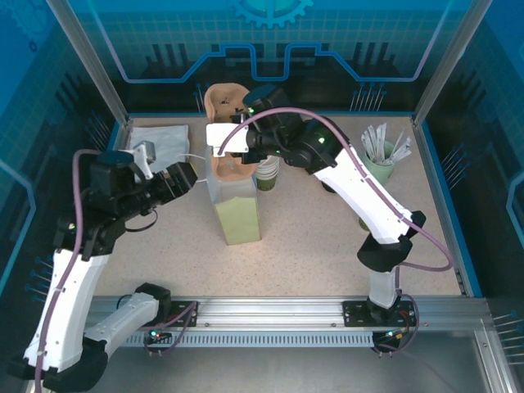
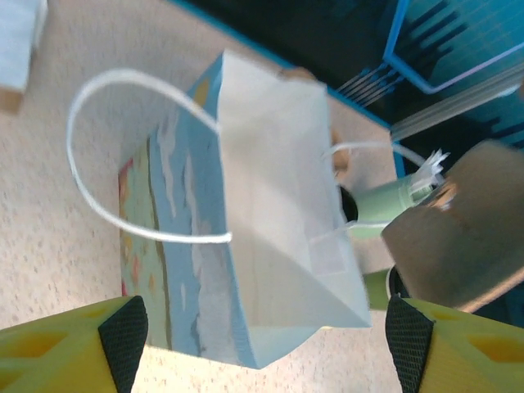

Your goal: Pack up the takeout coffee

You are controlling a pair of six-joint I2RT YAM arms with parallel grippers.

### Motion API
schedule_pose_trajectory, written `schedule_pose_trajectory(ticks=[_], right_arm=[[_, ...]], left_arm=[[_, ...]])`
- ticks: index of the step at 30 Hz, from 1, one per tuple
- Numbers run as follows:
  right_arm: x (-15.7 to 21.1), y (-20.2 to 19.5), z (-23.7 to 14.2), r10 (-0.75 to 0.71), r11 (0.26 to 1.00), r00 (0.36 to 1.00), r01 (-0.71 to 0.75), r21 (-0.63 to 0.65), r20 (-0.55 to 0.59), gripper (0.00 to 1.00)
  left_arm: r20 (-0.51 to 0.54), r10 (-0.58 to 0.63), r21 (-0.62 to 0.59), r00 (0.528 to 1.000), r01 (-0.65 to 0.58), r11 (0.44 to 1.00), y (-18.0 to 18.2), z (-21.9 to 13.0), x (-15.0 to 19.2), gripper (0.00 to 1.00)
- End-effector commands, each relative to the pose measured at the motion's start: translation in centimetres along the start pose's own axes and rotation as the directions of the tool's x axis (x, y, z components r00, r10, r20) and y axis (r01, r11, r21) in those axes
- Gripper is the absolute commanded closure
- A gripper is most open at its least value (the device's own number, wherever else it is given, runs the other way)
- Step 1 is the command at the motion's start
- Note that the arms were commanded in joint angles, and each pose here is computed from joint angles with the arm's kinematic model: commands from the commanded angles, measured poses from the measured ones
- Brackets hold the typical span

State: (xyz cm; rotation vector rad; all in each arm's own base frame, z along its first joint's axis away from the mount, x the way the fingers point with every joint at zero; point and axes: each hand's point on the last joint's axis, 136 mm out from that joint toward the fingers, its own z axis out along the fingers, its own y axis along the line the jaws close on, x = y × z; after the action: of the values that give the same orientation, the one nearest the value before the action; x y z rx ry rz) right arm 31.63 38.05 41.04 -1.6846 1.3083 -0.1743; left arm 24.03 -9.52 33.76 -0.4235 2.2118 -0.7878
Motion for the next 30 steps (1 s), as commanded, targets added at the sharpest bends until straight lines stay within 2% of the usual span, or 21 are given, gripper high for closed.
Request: schedule_pose_trajectory(ticks=[1,8,16,30], right_arm=[[-0.9,-0.6,1.0,-0.047,0.998,0.999,0.047,0.045,-0.007,0.63],[-0.2,0.8,3.2,-0.071,0.997,0.996,0.072,0.013,-0.053,0.65],[0.7,2.8,4.9,-0.091,0.995,0.993,0.087,-0.044,-0.082,0.65],[2.5,5.8,6.6,-0.177,0.979,0.972,0.158,-0.126,-0.152,0.67]], left_arm=[[-0.088,-0.097,0.122,0.991,0.108,0.987,-1.2,2.2,1.4,0.21],[-0.139,-0.138,0.119,0.981,0.155,0.981,-0.1,4.9,2.5,0.3],[-0.177,-0.172,0.066,0.969,0.187,0.98,1.6,6.8,3.6,0.57],[-0.185,-0.166,0.062,0.969,0.18,0.982,1.7,7.1,3.7,0.86]])
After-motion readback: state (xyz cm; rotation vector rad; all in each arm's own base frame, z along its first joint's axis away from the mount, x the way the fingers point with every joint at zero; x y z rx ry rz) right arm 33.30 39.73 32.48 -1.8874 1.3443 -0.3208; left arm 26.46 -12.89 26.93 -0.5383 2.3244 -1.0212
